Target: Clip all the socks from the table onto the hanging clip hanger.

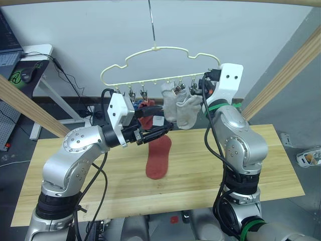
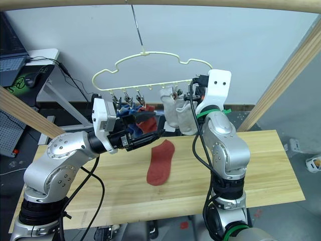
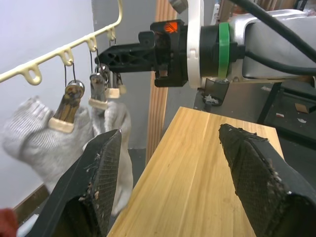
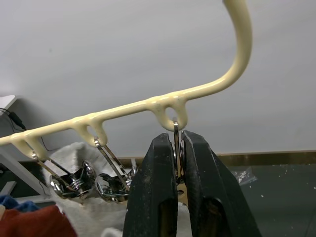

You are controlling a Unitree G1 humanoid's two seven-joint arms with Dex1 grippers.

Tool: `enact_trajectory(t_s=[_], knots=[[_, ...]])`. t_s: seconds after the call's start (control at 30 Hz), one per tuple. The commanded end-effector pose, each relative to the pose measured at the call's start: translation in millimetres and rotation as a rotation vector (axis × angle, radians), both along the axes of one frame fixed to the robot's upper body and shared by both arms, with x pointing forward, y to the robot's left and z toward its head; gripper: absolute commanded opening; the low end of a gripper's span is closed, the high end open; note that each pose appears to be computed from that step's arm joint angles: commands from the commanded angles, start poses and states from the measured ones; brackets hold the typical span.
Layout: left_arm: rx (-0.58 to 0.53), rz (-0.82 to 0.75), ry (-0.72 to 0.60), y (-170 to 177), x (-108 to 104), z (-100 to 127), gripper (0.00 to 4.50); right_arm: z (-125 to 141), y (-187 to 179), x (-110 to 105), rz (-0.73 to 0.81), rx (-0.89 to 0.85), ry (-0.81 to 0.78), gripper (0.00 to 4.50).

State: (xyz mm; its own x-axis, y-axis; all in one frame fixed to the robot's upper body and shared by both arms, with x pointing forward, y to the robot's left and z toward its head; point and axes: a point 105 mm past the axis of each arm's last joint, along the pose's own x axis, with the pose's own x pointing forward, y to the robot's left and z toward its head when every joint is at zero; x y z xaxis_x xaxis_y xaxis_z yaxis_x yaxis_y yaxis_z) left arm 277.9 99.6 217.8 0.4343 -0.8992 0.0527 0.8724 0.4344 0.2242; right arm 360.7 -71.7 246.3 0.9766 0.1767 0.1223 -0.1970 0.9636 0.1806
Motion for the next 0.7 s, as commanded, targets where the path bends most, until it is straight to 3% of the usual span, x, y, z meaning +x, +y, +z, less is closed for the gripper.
enact_trajectory(t_s=[0.03, 0.17, 0.3, 0.47, 0.7], knots=[[-0.011, -0.001, -0.031, -2, -4, 5, 3.36, 16, 6, -5, 0.02, 0.036, -0.061, 0.01], [-0.019, 0.054, -0.014, 2, 0, 3, 3.36, 20, 6, -6, 0.023, 0.018, -0.079, 0.01], [0.045, 0.19, 0.011, 16, 9, -17, 3.36, 26, 6, -7, 0.025, -0.071, -0.115, 0.01], [0.072, 0.213, 0.035, 19, 1, -32, 3.36, 29, 1, -8, 0.049, -0.208, -0.121, 0.01], [0.083, 0.206, 0.07, 22, -2, -40, 3.36, 28, -3, -12, 0.125, -0.265, -0.07, 0.01]])
